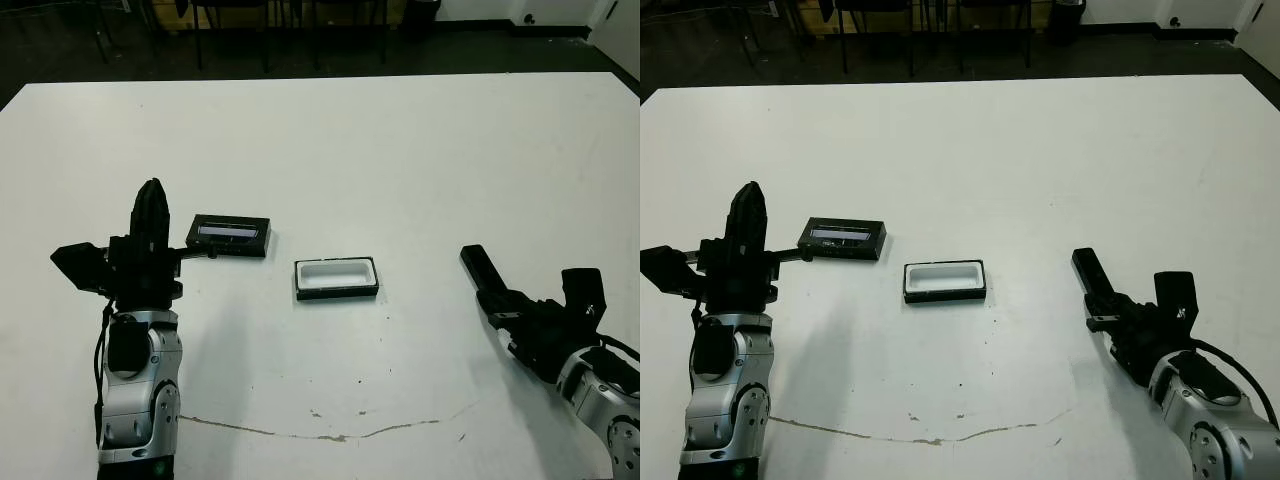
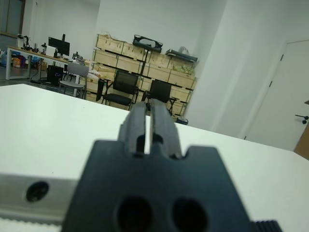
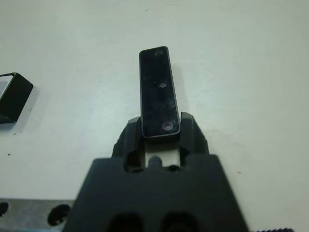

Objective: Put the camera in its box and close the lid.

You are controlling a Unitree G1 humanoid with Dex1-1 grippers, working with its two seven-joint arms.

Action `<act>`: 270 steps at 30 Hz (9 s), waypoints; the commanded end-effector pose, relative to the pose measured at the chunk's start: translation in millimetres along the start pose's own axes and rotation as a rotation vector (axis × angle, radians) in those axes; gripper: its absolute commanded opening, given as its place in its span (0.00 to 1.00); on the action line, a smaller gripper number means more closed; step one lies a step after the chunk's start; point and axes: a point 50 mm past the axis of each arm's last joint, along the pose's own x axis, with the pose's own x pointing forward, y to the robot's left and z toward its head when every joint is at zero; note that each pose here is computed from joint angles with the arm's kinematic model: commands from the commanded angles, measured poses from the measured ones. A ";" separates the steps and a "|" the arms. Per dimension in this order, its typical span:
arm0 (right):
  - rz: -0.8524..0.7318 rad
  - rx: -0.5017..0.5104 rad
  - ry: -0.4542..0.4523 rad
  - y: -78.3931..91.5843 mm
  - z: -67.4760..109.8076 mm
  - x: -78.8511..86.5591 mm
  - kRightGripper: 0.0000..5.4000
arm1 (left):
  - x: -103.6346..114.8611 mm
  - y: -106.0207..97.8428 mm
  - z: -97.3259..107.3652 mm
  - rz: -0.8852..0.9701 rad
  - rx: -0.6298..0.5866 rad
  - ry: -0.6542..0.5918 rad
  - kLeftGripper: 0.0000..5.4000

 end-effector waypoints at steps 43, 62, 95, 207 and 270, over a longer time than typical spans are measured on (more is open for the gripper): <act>1.041 -0.761 -0.047 69.0 135.9 72.8 0.09 | -7.6 -0.1 -6.9 0.003 0.002 0.040 0.00; 1.129 -0.902 0.156 63.4 130.4 85.9 0.09 | -6.9 -2.2 -7.5 -0.004 0.002 0.044 0.00; 1.164 -1.113 0.190 79.4 116.6 87.3 0.09 | -11.3 -3.5 -9.7 0.006 0.000 0.048 0.00; 0.451 -0.853 -0.620 102.1 90.0 50.3 0.26 | -16.8 -4.7 -12.7 0.006 0.028 0.054 0.00; 0.278 -0.776 -0.530 81.6 46.0 50.3 0.00 | -17.7 -5.7 -13.7 0.011 0.022 0.062 0.00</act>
